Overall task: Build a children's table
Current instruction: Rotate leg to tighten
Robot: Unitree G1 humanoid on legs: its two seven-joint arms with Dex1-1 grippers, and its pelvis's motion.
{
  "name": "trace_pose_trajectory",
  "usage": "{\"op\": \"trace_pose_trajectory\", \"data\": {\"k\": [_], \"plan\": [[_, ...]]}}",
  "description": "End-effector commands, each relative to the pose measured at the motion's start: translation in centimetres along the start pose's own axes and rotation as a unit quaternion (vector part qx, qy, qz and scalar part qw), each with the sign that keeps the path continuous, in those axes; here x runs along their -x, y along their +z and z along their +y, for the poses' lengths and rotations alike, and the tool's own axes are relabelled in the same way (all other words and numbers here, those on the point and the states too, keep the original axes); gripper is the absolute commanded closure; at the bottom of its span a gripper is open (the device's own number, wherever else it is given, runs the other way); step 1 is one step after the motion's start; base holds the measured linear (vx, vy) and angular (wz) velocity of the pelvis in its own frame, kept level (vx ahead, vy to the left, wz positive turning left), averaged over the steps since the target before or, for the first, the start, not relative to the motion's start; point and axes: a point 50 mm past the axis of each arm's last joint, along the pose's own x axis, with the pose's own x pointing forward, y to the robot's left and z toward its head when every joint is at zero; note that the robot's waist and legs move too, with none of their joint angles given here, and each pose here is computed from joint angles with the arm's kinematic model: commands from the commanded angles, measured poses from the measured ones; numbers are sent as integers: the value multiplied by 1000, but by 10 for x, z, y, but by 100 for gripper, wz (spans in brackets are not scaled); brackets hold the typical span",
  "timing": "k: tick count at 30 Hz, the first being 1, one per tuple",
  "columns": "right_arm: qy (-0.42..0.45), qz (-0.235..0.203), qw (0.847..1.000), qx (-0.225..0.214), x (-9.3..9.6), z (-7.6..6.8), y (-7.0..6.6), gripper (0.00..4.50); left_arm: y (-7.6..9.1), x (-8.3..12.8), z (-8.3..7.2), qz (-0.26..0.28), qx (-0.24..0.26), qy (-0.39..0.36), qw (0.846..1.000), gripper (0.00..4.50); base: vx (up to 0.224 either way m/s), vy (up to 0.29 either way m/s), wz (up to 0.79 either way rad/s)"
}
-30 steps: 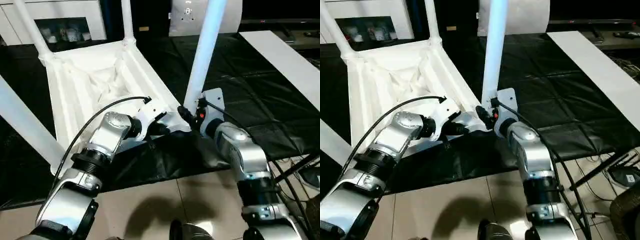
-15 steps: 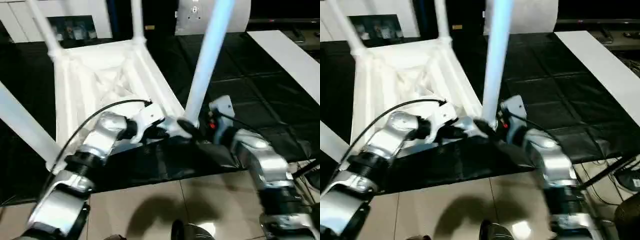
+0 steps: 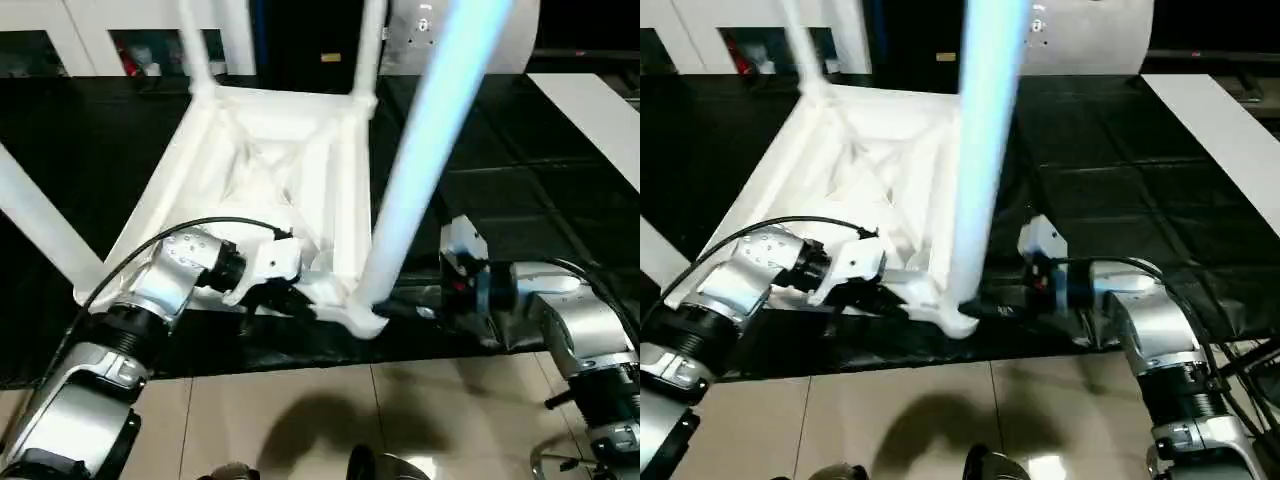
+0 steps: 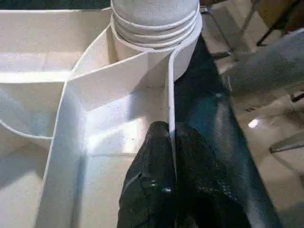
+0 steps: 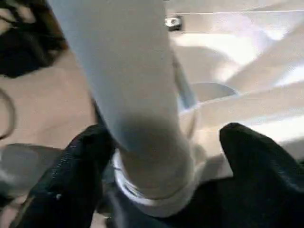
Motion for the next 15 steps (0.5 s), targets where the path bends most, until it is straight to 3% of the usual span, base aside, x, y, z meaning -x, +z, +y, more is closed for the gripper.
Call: {"op": "trace_pose_trajectory", "data": {"k": [1, 15], "plan": [[22, 7, 1000, 1, 0, 0, 5, 79, 4, -7, -3, 11, -23, -43, 999, 450, 0, 0, 0], [64, 13, 998, -7, -7, 1, 3, 207, 5, -5, -1, 13, -30, -45, 998, 450, 0, 0, 0]]}}
